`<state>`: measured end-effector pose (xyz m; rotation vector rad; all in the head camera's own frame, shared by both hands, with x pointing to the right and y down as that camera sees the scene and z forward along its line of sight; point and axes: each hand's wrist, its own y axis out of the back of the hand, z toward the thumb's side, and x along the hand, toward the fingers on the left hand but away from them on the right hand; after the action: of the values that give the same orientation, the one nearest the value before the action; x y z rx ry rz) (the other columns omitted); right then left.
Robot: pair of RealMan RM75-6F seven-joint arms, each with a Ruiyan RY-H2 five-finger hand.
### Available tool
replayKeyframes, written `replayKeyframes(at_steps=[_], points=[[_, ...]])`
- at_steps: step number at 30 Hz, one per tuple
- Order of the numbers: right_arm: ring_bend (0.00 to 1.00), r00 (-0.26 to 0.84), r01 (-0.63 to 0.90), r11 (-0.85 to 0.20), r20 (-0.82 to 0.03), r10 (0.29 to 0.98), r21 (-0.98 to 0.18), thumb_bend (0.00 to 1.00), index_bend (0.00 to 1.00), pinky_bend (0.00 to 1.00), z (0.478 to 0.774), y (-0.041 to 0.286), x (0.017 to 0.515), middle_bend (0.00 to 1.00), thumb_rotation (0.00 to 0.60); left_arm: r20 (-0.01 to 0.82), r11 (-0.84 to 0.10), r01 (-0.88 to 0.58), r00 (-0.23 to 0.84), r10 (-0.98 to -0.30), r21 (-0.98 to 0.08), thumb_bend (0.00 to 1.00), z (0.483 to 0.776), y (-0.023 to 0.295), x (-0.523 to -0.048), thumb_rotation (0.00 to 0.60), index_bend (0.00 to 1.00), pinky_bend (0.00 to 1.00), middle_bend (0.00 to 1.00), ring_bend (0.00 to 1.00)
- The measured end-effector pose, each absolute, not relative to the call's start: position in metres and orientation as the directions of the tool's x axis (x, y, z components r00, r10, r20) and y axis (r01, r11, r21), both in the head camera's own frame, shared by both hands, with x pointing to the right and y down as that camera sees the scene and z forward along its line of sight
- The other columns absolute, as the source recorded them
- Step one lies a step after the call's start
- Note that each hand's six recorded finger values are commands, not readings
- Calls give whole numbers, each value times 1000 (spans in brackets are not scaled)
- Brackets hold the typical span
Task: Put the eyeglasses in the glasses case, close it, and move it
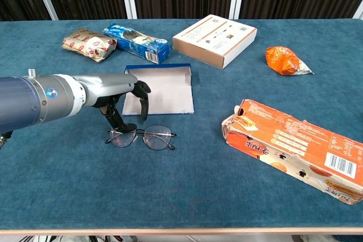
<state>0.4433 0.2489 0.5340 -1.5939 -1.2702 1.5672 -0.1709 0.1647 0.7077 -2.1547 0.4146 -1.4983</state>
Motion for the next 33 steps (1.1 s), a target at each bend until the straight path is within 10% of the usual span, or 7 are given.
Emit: replayKeyframes(at_steps=[33], points=[[118,-144,241,-393,-433,890,-887,221,90,161,534,248,445,36,600,795,-839,42,350,-496,-542,381,715,170,-166,600,508,28,88,0]])
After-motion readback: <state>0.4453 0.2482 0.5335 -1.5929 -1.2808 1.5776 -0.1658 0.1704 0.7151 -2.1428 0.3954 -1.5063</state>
